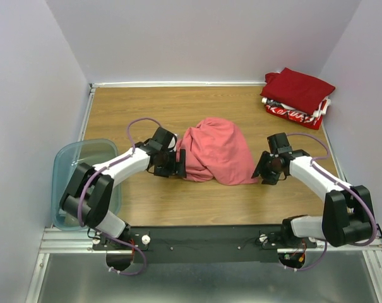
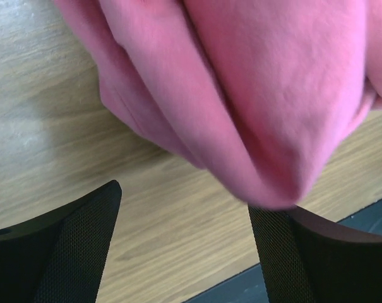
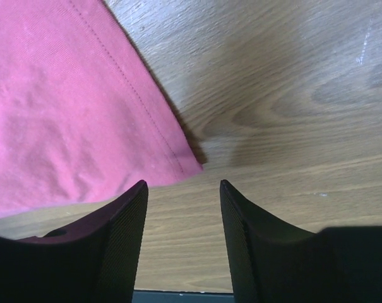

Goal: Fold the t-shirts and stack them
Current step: Flatten the tshirt out

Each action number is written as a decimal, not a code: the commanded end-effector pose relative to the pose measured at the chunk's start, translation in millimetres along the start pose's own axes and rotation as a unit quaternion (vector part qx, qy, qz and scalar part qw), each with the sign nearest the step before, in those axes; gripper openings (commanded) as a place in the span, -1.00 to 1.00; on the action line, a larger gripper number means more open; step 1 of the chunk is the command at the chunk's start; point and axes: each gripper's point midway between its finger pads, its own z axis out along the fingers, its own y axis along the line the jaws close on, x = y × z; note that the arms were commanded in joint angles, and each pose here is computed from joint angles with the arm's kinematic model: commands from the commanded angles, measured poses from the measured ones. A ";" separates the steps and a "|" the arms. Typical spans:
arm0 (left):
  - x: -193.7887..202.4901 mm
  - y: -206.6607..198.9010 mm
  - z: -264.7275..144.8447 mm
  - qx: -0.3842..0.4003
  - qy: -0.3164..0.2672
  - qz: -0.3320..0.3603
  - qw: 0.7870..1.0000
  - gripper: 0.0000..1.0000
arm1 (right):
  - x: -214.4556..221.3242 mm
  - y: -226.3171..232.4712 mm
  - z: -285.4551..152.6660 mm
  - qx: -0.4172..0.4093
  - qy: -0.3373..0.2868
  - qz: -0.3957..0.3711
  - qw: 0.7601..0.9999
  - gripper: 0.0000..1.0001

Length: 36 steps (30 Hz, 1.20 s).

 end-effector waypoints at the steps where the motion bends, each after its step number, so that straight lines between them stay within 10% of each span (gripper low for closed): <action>1: -18.1 -11.9 5.5 0.004 -0.018 0.002 1.000 0.74 | -0.3 -5.1 9.5 0.014 -0.002 0.002 1.000 0.09; 12: -13.0 -11.8 25.2 -0.012 0.009 0.006 1.000 0.42 | 7.2 -9.4 21.4 0.021 0.017 0.001 1.000 -0.09; 17: -8.3 -7.9 33.2 -0.022 0.017 0.016 0.999 0.17 | 10.1 -9.1 25.6 0.023 0.028 0.000 0.999 -0.52; 22: -15.2 7.1 28.9 -0.073 0.002 0.032 0.997 -1.00 | -3.0 3.1 19.8 0.010 0.015 0.001 1.000 -0.87; 36: -182.3 -19.7 -162.9 -0.175 -0.204 0.126 0.955 -1.00 | -170.5 53.4 -154.7 0.036 -0.221 -0.012 0.974 -0.99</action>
